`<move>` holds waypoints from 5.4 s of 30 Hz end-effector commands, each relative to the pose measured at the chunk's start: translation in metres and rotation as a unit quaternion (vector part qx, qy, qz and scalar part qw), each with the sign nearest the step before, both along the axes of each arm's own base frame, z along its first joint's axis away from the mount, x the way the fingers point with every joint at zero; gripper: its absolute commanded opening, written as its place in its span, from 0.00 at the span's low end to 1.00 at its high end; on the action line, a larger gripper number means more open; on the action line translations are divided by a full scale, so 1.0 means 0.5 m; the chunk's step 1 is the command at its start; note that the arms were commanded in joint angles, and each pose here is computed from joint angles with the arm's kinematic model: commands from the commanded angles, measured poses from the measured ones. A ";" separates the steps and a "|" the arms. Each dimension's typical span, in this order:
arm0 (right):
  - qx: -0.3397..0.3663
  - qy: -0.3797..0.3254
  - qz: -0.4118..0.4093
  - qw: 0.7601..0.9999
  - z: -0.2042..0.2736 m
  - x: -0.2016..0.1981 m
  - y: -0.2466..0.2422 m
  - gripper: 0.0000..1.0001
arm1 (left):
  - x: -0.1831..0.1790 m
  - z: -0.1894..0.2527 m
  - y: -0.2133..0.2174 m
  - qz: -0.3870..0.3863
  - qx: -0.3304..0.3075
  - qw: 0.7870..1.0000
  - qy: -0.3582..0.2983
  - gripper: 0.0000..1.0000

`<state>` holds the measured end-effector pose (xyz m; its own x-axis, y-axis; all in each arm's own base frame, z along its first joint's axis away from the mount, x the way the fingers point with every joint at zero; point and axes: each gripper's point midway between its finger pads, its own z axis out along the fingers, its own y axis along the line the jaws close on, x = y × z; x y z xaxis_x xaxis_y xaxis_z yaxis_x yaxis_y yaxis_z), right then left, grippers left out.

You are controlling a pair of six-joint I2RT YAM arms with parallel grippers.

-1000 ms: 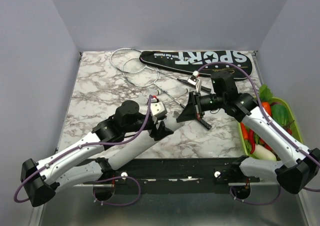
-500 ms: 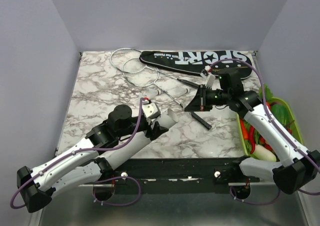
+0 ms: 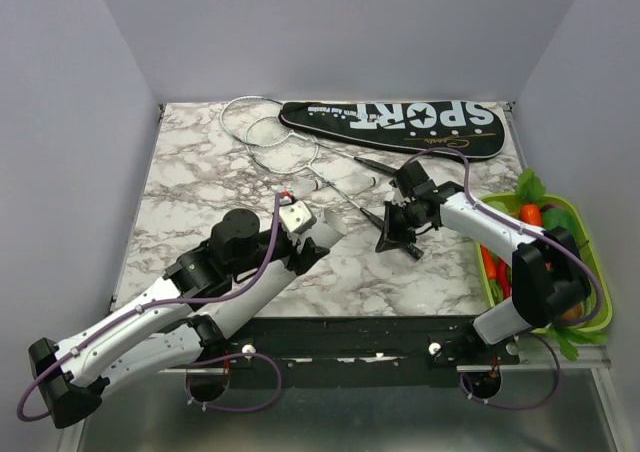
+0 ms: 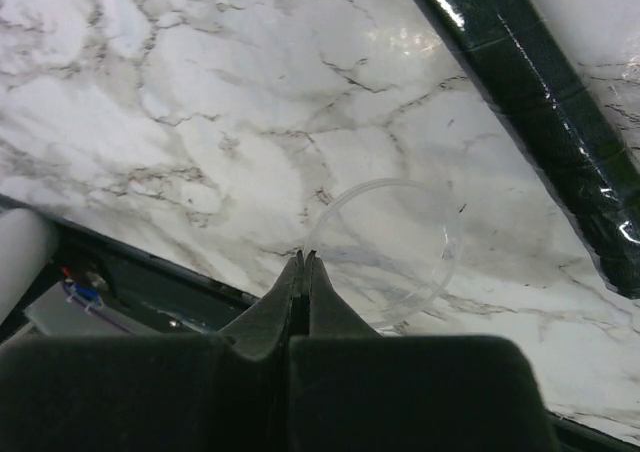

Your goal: Pack up the badminton gear

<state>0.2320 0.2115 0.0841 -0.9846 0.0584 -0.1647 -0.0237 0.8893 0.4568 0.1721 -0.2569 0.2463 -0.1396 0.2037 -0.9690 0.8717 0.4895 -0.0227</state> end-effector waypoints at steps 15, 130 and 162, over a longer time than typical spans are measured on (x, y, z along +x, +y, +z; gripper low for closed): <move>-0.069 -0.084 0.004 0.994 0.096 0.149 0.039 0.74 | 0.004 0.025 0.038 0.050 -0.001 0.999 0.018 0.00; 0.213 -0.205 0.266 0.917 0.550 -0.229 0.036 0.01 | -0.072 0.102 -0.077 -0.170 -0.060 0.979 -0.093 0.00; 0.062 -0.090 0.254 0.961 0.379 -0.138 0.149 0.01 | -0.020 0.127 -0.098 -0.124 -0.067 0.982 -0.128 0.00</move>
